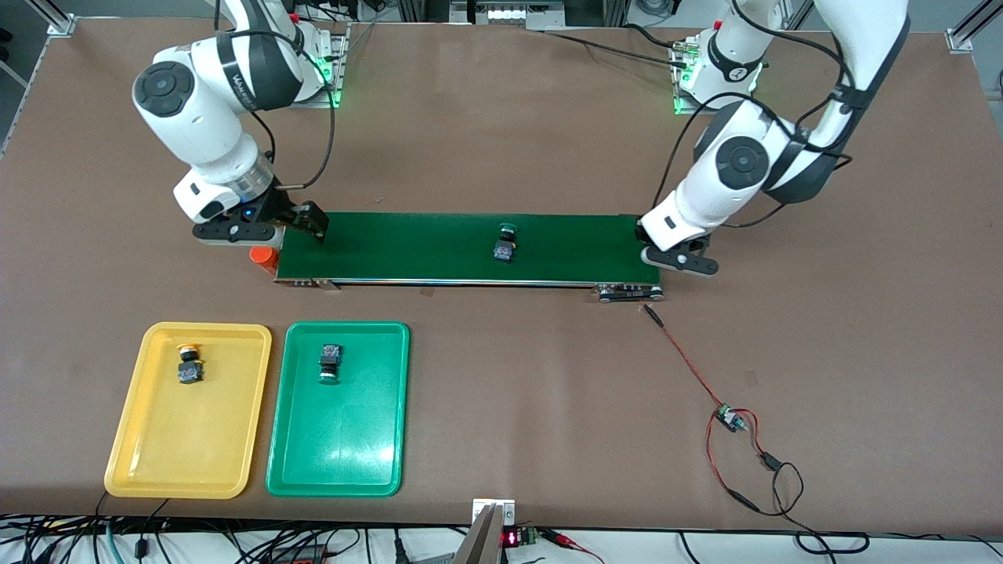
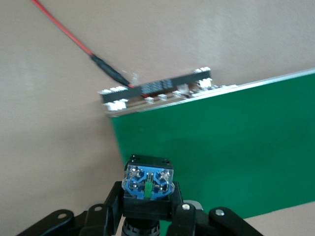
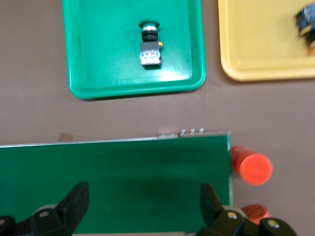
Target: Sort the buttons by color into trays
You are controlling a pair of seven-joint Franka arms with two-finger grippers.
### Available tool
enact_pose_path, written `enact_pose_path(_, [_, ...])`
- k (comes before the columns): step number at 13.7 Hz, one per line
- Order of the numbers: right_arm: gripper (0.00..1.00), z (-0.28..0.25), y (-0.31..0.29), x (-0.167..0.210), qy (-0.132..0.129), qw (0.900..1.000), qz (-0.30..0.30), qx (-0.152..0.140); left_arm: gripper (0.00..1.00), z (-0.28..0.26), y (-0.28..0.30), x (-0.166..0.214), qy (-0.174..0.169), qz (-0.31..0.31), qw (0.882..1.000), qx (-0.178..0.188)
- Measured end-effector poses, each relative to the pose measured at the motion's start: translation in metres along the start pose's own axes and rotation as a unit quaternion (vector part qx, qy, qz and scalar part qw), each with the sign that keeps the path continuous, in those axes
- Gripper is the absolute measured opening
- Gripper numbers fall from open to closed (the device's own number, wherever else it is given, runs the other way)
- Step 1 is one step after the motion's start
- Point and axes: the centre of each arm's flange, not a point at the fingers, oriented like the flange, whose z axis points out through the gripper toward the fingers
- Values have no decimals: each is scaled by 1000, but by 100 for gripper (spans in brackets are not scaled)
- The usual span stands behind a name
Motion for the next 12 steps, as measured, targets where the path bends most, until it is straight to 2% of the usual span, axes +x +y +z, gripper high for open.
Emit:
enact_pose_path(4, [100,10,-26,-20,-13,1000,11,-1,42,5,16,1,9,-6,1000,-12])
enact_pose_path(8, [100,22,-48,-36,-27,1000,-15,-2,42,6,29,5,30,-10,999,-28])
enact_pose_path(12, [100,32,-65,-49,-39,999,-34,-3,42,16,24,8,28,-17,999,-39])
